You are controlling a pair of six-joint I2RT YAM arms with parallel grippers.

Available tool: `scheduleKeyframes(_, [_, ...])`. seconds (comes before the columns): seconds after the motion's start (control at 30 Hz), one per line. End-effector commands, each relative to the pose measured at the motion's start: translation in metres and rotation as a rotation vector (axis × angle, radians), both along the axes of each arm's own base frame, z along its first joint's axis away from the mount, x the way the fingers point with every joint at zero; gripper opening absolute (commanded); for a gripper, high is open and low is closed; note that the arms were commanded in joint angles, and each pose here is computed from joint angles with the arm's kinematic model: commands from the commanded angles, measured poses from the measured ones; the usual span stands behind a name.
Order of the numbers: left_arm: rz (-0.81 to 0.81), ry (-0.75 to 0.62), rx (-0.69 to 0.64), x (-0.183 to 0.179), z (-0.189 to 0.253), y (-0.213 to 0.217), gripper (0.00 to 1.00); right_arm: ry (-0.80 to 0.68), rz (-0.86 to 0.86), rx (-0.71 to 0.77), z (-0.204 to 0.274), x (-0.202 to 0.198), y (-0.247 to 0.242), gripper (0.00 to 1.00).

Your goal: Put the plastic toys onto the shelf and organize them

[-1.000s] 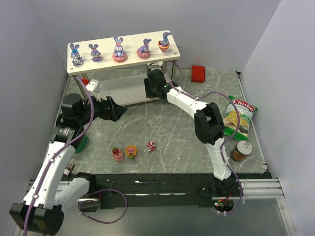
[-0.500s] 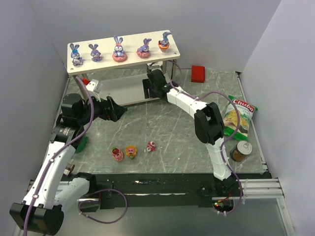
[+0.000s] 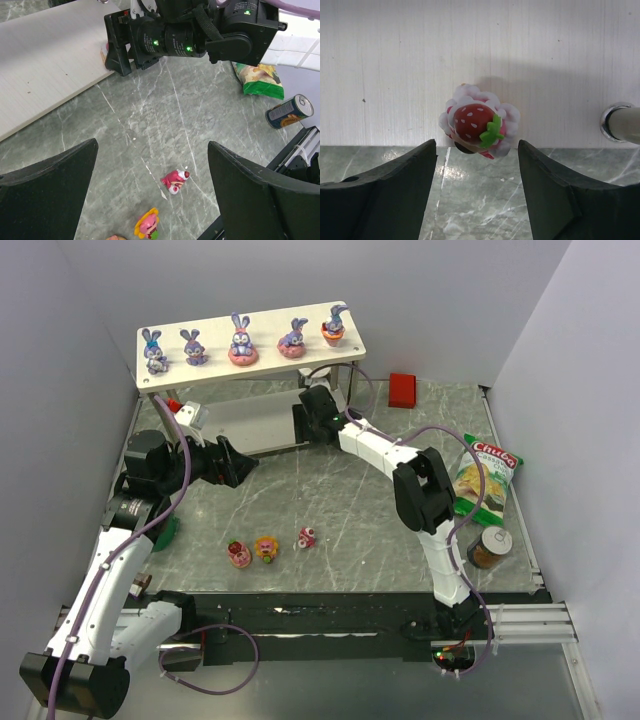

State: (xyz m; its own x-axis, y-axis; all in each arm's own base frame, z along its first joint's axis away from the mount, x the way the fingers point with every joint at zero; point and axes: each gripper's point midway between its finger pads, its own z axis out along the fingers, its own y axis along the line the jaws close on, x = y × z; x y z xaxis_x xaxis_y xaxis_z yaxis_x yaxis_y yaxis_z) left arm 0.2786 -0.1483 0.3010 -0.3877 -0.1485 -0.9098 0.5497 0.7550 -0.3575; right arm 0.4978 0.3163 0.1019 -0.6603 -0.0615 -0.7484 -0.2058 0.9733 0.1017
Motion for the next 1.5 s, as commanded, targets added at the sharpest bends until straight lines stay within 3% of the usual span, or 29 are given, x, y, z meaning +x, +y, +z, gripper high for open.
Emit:
scheduleKeyframes(0.0, [-0.020, -0.037, -0.013, -0.002, 0.014, -0.003, 0.97, -0.034, 0.015, 0.009, 0.000, 0.019, 0.004, 0.73])
scheduleKeyframes(0.53, [-0.028, -0.031, -0.015, -0.002, 0.014, -0.005, 0.97, -0.096, 0.105, 0.009, 0.003, 0.037, 0.014, 0.75])
scheduleKeyframes(0.8, [-0.034, -0.030, -0.019, -0.003, 0.014, -0.005, 0.96, -0.119, 0.116, -0.079, 0.004, 0.038, 0.001, 0.61])
scheduleKeyframes(0.93, [-0.041, -0.030, -0.022, -0.004, 0.014, -0.007, 0.97, -0.136, 0.129, -0.146, 0.000, 0.041, -0.007, 0.60])
scheduleKeyframes(1.23, [-0.050, -0.027, -0.029, -0.005, 0.014, -0.008, 0.97, -0.150, 0.149, -0.215, -0.001, 0.046, -0.014, 0.68])
scheduleKeyframes(1.47, [-0.055, -0.024, -0.030, -0.006, 0.014, -0.009, 0.96, -0.113, 0.178, -0.124, -0.004, 0.047, -0.009, 0.77])
